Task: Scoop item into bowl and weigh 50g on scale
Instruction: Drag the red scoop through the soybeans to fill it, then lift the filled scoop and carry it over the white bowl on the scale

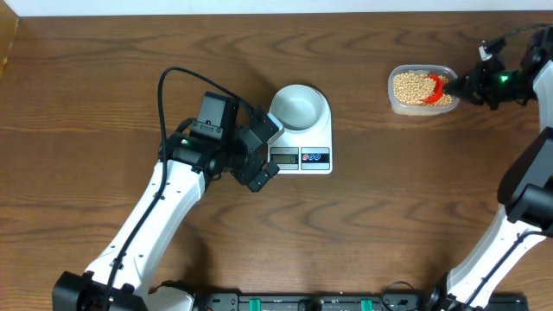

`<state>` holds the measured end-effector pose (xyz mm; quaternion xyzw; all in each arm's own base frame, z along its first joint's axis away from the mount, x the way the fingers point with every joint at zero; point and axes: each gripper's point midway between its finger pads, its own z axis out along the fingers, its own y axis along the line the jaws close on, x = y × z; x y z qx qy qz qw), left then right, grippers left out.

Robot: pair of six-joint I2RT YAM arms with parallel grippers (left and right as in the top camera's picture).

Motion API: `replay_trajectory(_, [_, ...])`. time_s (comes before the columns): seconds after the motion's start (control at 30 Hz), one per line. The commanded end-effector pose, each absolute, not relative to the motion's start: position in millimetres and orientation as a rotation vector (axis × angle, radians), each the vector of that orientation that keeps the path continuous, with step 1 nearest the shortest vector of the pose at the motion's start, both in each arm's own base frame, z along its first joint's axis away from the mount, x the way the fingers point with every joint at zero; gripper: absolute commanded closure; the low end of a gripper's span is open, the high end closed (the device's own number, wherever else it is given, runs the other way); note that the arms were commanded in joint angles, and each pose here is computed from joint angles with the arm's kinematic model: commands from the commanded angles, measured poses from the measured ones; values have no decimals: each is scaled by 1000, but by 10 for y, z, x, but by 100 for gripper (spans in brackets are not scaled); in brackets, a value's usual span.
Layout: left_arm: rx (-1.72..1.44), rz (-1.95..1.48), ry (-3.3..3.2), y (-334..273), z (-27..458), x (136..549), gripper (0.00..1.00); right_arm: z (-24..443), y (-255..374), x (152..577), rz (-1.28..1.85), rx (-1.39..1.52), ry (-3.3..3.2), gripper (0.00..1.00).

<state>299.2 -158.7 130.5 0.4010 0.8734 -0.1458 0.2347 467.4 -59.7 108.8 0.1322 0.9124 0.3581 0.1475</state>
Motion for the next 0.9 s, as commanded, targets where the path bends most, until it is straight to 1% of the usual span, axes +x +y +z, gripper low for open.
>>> replay_trajectory(0.0, [1115,-384,2354,-1601,1424,3034,2,1121,-613,4661,1109,370,2577,99])
replay_trajectory(0.23, [1115,-384,2354,-1601,1424,3034,2,1277,-666,4667,1226,364,2473,99])
replay_trajectory(0.63, [1115,-384,2354,-1601,1424,3034,2,1345,-678,4666,1277,368,2431,99])
replay_trajectory(0.87, [1115,-384,2354,-1601,1424,3034,2,1479,-605,4688,1366,324,2354,99])
